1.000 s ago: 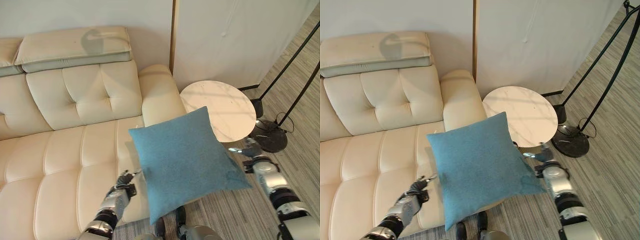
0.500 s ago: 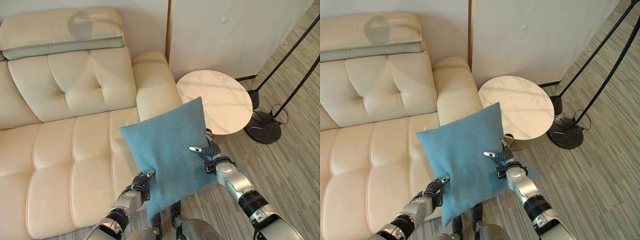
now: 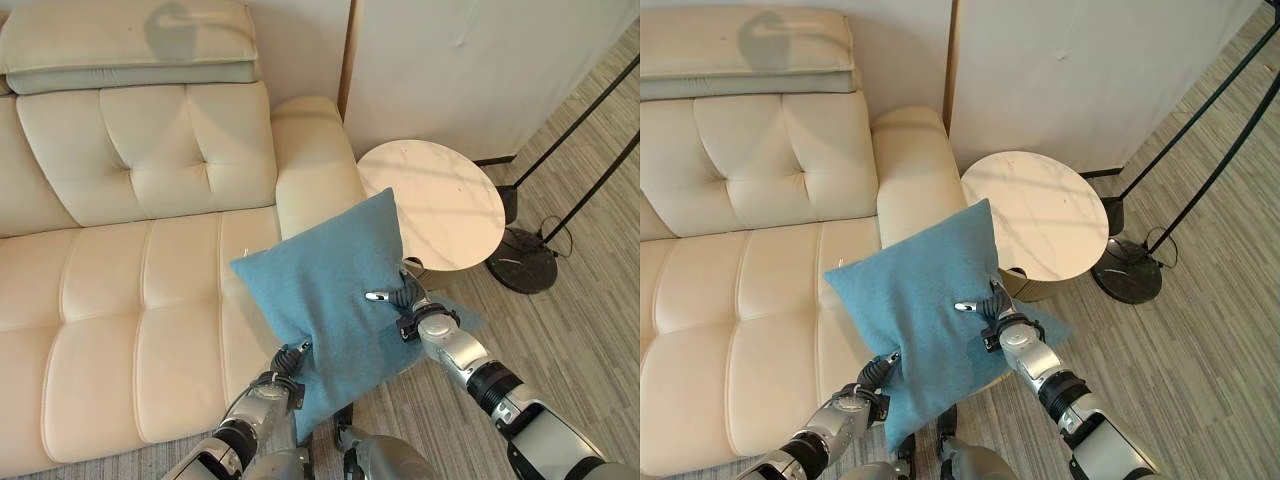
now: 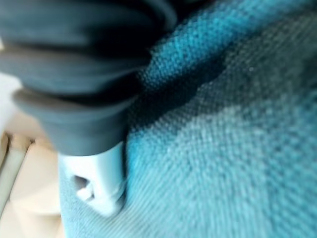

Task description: Pick up all the scattered cushions and arrange them neatly on the sofa.

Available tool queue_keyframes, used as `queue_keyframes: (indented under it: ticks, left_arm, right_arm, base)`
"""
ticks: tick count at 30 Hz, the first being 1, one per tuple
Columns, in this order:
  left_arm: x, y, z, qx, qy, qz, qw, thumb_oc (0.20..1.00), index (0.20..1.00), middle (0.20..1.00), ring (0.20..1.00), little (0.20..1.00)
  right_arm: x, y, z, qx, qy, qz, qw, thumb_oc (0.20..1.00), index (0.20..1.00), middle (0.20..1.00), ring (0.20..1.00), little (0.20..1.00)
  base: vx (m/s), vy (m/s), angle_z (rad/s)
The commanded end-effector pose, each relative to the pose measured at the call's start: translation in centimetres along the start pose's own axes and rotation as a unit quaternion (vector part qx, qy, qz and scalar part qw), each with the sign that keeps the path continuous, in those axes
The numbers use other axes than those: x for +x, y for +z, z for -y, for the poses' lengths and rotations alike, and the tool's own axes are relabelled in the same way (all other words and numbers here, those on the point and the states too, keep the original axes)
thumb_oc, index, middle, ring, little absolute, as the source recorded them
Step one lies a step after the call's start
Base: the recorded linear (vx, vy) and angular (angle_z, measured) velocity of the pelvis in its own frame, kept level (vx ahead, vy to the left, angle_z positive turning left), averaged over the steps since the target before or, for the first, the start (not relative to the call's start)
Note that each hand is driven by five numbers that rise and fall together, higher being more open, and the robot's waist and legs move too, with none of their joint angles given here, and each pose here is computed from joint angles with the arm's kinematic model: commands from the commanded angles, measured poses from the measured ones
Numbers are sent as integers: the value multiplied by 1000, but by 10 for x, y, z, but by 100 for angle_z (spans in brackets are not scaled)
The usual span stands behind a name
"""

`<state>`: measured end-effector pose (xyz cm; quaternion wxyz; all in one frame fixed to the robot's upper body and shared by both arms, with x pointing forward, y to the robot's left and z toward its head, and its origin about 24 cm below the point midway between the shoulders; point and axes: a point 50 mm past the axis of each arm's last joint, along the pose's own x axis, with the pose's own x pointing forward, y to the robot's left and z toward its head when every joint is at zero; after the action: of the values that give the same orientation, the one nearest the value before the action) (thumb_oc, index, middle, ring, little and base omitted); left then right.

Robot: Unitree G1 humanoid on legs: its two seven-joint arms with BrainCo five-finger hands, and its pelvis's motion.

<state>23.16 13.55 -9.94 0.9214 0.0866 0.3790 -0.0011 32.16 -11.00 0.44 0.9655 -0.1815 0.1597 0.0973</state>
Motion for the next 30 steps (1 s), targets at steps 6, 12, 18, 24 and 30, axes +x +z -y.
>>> queue_keyframes:
  ticks: [6, 12, 18, 24, 30]
  left_arm:
    - [-22, 54, 94, -60, -152, 100, 981, 200, 200, 200, 200, 200]
    - [-21, 66, 92, -217, -123, 79, 965, 200, 200, 200, 200, 200]
    - [-23, 80, 87, -285, -107, 91, 948, 200, 200, 200, 200, 200]
    - [-30, 103, 66, -321, -93, 156, 929, 200, 200, 200, 200, 200]
    - [-44, 115, 44, -339, -84, 217, 911, 200, 200, 200, 200, 200]
  right_arm:
    - [-18, 25, -118, -48, 225, 42, 972, 200, 200, 200, 200, 200]
    - [-21, 34, -125, -21, 218, 55, 974, 200, 200, 200, 200, 200]
    - [-28, 55, -122, 40, 206, 102, 972, 200, 200, 200, 200, 200]
    - [-39, 86, -96, 92, 178, 186, 962, 200, 200, 200, 200, 200]
    - [-60, 102, -76, 159, 179, 250, 938, 200, 200, 200, 200, 200]
  base:
    - [0, 0, 0]
    - [-12, -7, 1]
    - [0, 0, 0]
    - [-8, 30, -1]
    - [-25, 124, 0]
